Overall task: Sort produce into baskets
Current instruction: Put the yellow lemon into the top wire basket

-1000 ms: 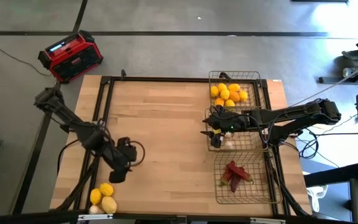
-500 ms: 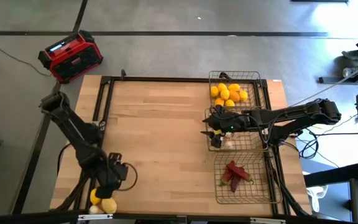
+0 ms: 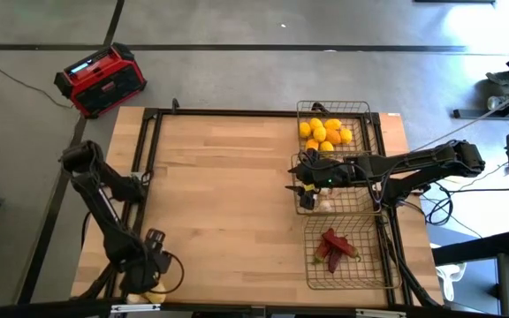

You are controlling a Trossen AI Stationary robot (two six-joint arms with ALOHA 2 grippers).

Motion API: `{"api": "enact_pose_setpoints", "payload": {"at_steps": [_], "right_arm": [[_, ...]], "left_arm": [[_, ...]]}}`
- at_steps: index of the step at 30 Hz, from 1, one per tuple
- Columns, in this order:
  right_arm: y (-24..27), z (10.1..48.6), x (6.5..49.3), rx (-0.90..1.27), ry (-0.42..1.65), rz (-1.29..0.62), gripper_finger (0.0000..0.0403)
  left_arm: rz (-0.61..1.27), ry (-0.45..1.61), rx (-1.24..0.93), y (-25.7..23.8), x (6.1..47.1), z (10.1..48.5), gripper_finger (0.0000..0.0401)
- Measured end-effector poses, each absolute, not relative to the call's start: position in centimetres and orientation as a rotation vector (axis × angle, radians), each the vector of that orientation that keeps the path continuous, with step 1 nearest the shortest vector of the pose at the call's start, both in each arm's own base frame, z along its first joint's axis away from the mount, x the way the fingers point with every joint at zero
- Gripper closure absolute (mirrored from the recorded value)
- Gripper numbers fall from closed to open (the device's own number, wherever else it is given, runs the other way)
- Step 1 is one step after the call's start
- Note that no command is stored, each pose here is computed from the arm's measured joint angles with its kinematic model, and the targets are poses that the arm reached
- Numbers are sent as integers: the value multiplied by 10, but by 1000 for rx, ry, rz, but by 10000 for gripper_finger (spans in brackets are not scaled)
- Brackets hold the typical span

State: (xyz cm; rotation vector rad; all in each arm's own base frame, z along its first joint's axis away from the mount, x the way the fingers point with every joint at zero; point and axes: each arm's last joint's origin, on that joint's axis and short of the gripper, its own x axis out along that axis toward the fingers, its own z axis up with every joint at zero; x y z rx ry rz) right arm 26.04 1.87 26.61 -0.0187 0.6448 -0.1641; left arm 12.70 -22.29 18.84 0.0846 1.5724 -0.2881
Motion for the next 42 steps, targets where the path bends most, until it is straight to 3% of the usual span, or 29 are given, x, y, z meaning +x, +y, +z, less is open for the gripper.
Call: {"api": "enact_pose_setpoints", "payload": {"at_steps": [18,25,29,36,42], "right_arm": [[19,266,260,-18,645,-164,164],[19,266,260,-18,644,-164,164],[19,266,261,-18,643,-164,164],[19,266,261,-18,643,-164,164],[19,266,260,-18,643,-163,164]], "left_arm": [[-280,1624,206,-242,123,152,154],[-227,1628,182,-238,132,149,221],[-166,1630,178,-230,139,149,224],[-37,1506,170,-204,154,173,224],[129,1273,175,-169,163,210,222]]}}
